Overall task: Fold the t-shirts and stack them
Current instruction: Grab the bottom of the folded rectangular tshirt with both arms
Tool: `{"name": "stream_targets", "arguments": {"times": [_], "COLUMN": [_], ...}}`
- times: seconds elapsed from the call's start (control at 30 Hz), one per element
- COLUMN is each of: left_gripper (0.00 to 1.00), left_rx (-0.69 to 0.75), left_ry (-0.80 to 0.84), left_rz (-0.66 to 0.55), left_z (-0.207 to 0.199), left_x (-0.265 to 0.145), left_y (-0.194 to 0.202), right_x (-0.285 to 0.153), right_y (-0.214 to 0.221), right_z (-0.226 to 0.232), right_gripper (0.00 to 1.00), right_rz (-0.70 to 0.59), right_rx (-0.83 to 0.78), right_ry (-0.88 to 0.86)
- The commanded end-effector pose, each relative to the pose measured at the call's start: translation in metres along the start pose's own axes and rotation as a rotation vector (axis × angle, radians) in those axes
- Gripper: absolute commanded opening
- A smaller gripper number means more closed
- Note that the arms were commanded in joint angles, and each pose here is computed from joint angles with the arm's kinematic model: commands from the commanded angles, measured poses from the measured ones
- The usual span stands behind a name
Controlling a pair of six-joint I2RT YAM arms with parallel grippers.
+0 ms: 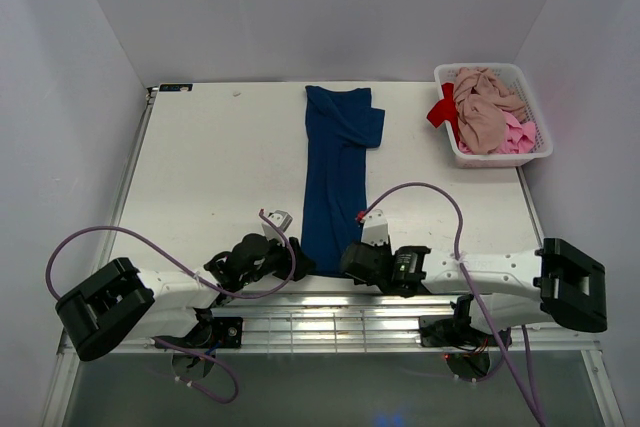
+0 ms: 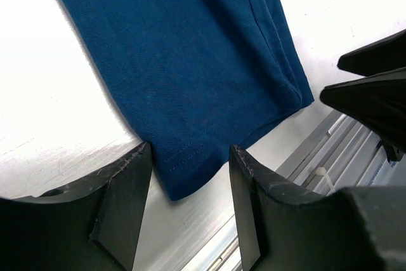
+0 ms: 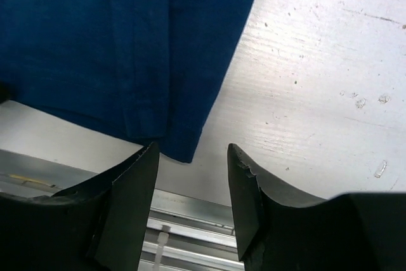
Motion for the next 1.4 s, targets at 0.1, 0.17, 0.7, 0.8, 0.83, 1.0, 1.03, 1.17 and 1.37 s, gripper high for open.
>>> {"name": "stream_targets", "arguments": {"times": [0.1,0.17,0.7,0.8,0.83,1.0,1.03,1.17,1.37], "left_gripper": [0.62,0.62,0.61,0.61,0.61,0.61,0.60,0.55,0.36], "left_rx": [0.005,0.005,-0.009,-0.009,-0.009,-0.009,-0.010,-0.019,-0.044], "left_ry": [-0.026,-0.029,-0.025,-0.027,-0.026,-0.035,-0.038,-0.077,-0.097], "left_rz": [0.011,0.012,0.008,0.010,0.009,0.023,0.026,0.010,0.035], "left_z": [0.004,0.004,0.006,0.007,0.007,0.008,0.009,0.014,0.018], "left_x": [-0.001,-0.001,-0.006,-0.007,-0.007,-0.005,-0.005,-0.004,-0.005], "left_y": [0.004,0.004,0.009,0.010,0.010,0.012,0.013,0.012,0.020], "right_x": [-0.016,-0.014,0.011,0.016,0.017,0.024,0.024,0.027,0.027], "right_y": [-0.028,-0.026,-0.008,-0.002,0.001,0.004,0.005,0.009,0.011], "right_z": [0.007,0.007,0.004,0.002,0.001,0.005,0.006,0.012,0.012], "right_gripper": [0.55,0.56,0.58,0.58,0.58,0.58,0.55,0.47,0.19], "right_rz": [-0.142,-0.142,-0.133,-0.124,-0.120,-0.094,-0.088,-0.060,-0.038], "right_rx": [0.112,0.111,0.140,0.153,0.149,0.135,0.132,0.120,0.107], "right_ry": [-0.083,-0.081,-0.020,-0.033,-0.033,-0.042,-0.043,-0.069,-0.073]}}
Point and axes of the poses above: each gripper's point midway between its finger pads, its own x axis out along the fingers, its own z axis along the line the jaws close on, y = z × x, the point moved 6 cm from there along -x, back along the fingers, and after that the axes turned 4 degrees about -x, right-handed, at the moved point
